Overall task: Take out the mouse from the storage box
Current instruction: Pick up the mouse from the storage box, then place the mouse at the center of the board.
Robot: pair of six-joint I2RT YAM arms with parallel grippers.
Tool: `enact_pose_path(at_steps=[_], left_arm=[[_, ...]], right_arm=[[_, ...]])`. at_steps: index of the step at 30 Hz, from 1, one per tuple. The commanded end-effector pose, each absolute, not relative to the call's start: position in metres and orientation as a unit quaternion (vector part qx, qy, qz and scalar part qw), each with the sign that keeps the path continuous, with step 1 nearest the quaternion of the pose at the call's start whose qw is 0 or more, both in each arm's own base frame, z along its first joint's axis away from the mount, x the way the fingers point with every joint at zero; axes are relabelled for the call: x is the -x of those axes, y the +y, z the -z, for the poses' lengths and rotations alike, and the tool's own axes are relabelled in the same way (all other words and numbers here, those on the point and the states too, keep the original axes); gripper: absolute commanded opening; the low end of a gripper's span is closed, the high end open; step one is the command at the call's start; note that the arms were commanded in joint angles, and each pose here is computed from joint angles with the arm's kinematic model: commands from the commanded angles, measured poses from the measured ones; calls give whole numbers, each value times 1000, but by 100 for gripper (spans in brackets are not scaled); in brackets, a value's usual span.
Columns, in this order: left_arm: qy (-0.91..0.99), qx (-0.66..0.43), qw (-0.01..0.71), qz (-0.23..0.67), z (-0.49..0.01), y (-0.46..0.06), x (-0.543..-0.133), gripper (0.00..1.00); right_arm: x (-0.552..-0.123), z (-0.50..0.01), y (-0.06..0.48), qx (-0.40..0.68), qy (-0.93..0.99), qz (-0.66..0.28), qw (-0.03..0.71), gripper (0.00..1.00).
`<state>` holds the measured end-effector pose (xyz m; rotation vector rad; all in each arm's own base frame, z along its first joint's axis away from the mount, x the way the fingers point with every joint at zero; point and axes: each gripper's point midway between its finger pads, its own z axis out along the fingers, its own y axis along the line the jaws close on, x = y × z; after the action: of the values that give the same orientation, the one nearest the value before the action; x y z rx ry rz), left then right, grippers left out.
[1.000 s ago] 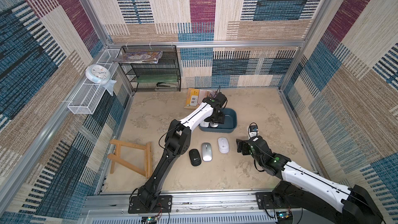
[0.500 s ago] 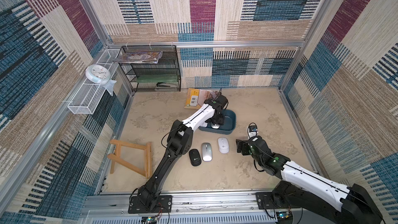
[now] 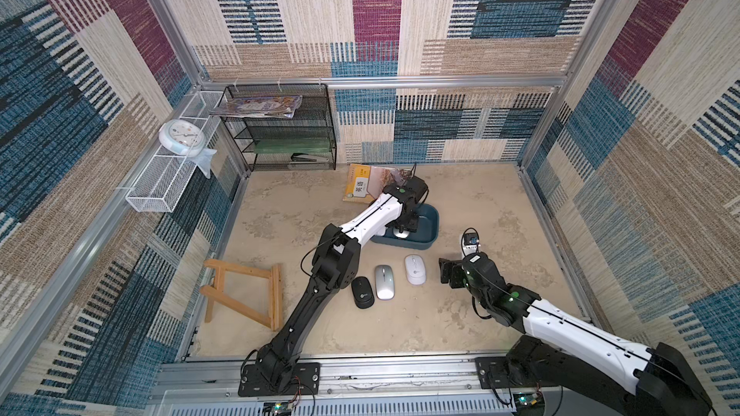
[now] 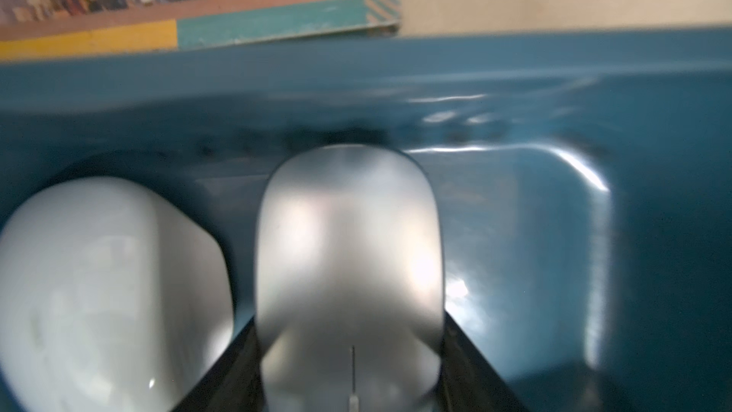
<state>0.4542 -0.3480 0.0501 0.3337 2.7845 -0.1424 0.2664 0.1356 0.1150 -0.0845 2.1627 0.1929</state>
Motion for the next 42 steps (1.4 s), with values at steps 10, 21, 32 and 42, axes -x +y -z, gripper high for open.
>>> enact_pose_path(at_steps=[10, 21, 32, 42], left_arm=[[972, -124, 190, 66, -102, -352, -435, 47], [966, -161, 187, 83, -129, -383, -375, 46], [961, -188, 161, 121, -122, -443, -306, 45], [972, -160, 127, 115, -79, -465, -283, 45]], right_arm=[[-266, -137, 123, -13, 879, -72, 471, 91], [-247, -220, 91, -89, 850, -93, 512, 92], [-215, -298, 55, -140, 797, -141, 570, 98], [-206, -303, 44, -144, 800, -129, 568, 98]])
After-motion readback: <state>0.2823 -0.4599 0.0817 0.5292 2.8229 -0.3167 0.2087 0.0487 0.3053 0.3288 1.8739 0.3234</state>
